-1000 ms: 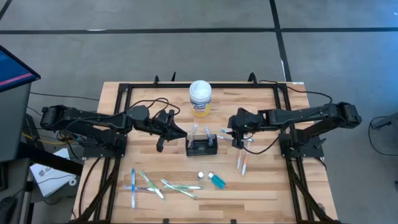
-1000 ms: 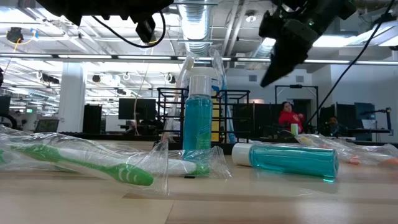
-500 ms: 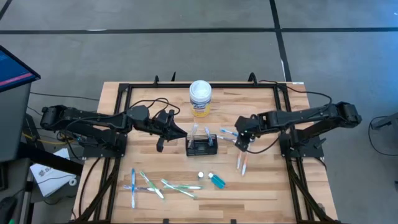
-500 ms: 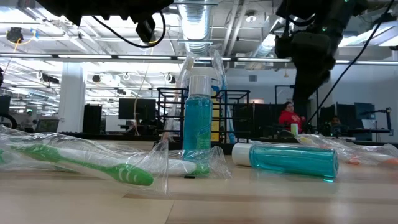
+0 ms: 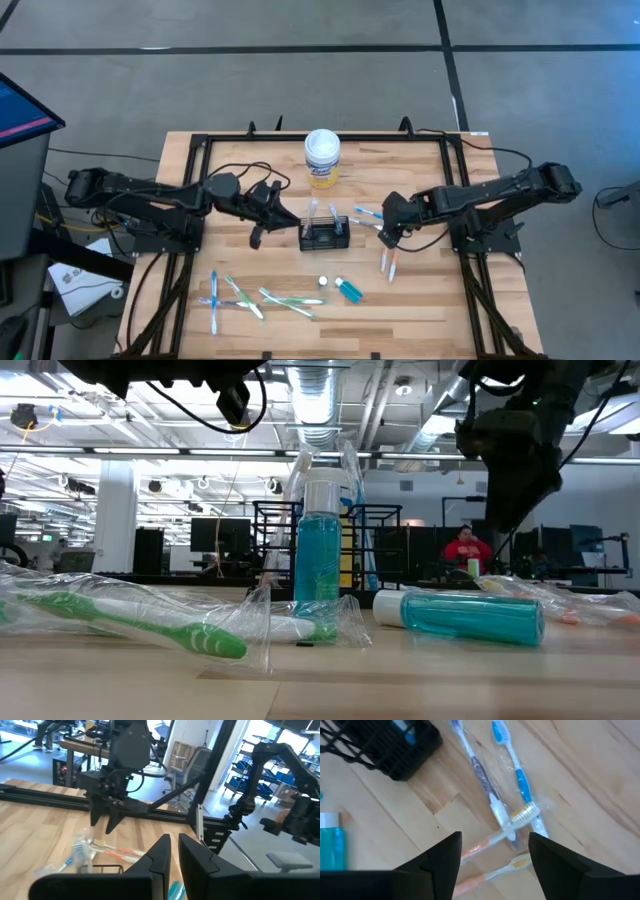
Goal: Pick & Place toothbrushing station
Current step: Put the right orange toothbrush into the mesh organizer
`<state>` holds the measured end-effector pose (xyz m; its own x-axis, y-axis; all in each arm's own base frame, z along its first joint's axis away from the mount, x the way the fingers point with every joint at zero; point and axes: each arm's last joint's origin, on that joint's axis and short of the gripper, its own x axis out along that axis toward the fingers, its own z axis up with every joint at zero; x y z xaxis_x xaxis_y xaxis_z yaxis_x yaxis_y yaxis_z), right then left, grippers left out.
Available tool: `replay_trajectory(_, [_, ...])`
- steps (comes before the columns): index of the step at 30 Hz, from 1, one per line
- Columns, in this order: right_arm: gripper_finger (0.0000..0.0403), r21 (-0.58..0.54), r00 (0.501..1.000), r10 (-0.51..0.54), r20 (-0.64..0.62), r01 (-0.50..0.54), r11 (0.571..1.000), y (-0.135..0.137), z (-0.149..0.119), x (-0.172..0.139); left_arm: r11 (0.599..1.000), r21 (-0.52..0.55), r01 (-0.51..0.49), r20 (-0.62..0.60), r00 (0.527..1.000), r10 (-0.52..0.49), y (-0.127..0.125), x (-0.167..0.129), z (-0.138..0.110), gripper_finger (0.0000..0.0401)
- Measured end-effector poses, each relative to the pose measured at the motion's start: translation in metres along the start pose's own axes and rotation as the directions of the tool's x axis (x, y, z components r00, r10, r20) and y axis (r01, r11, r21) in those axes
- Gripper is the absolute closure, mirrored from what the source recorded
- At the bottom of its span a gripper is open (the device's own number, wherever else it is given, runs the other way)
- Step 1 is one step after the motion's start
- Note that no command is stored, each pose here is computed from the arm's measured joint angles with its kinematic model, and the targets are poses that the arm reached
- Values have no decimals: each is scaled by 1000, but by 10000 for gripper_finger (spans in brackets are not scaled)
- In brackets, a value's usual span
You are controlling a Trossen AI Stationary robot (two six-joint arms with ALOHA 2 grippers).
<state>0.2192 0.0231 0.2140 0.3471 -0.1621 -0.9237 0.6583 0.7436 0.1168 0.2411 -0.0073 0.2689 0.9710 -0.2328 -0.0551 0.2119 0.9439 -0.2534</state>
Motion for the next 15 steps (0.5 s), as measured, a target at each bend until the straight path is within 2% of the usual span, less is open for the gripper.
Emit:
replay_trajectory(10, [193,115,1000,1,-7,0,993,-6,-19,22,999,6,45,-4,999,-45,-10,2,-2,371])
replay_trajectory(15, [195,140,999,34,28,-38,989,-6,-21,31,999,8,47,0,999,-47,-11,2,-1,371])
